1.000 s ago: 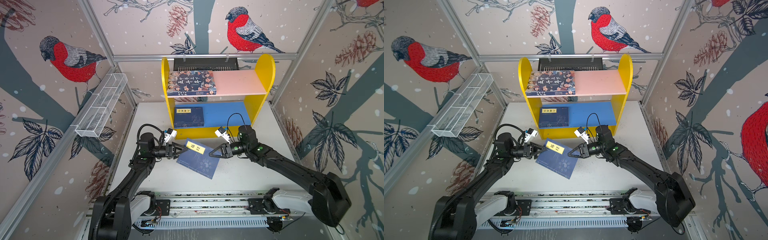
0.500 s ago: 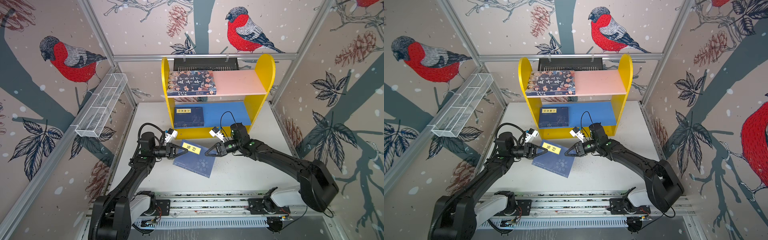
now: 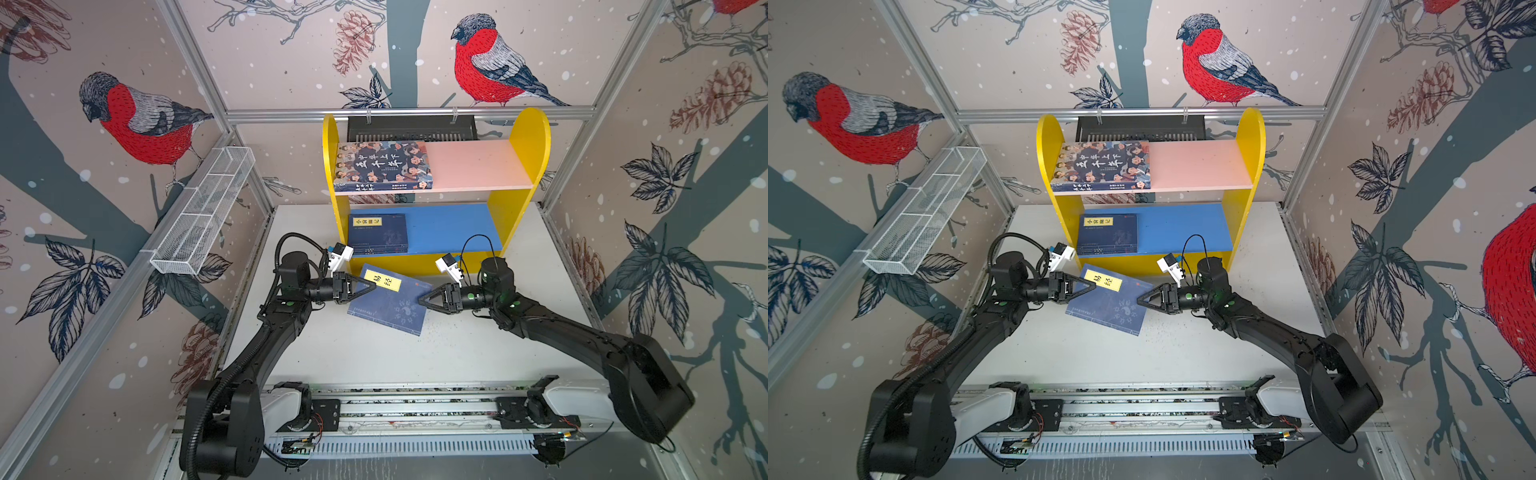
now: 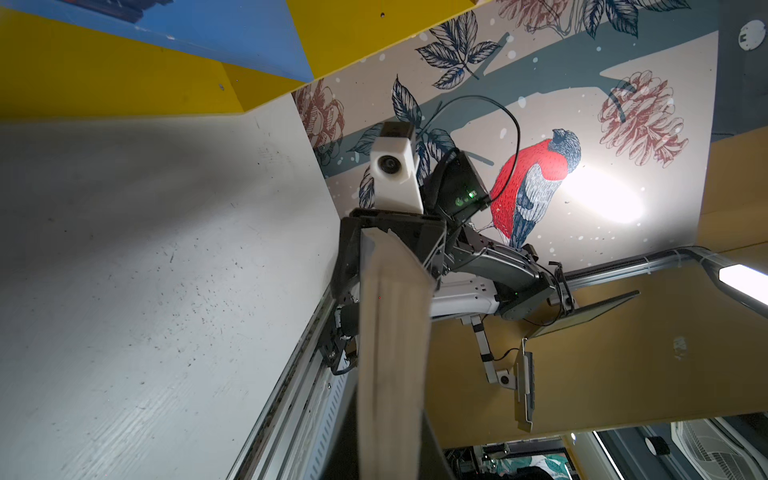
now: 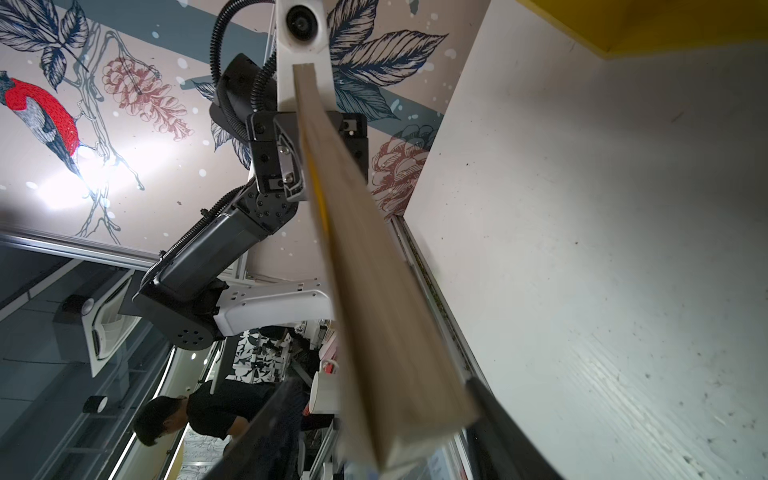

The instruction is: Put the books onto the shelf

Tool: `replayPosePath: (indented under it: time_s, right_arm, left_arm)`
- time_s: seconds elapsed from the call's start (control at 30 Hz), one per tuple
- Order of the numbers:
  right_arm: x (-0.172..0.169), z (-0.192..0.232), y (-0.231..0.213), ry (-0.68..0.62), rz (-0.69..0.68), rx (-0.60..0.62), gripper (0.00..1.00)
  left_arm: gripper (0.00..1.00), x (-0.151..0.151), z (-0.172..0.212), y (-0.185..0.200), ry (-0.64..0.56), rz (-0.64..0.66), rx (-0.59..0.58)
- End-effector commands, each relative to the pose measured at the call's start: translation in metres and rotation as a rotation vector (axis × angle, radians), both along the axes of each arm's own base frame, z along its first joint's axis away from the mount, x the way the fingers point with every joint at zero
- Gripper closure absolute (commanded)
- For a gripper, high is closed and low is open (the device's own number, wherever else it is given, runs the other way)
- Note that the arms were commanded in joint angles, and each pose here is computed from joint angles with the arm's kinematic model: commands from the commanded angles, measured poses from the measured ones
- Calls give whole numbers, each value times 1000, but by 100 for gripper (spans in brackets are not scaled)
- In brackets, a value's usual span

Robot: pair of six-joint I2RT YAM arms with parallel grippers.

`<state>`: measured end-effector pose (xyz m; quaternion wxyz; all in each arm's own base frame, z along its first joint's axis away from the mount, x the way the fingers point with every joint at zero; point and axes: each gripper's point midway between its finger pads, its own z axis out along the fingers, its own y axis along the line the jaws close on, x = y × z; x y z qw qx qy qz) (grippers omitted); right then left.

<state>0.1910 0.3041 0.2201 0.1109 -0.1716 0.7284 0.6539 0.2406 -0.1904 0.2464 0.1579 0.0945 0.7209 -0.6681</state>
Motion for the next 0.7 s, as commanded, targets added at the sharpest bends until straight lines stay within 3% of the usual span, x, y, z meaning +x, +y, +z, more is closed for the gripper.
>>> replayPosePath:
  time_s: [0.0,0.3,0.67]
  right_arm:
    - [4,20,5,-44,-55,76,37]
    - [7,20,5,-29,-157,121,37]
    - [13,24,17,-18,-158,178,43]
  left_arm:
    - [100,12,9,1,-36,40,-25]
    - [100,16,33,4,-20,64,-133]
    - [100,8,28,9,-35,127,-126]
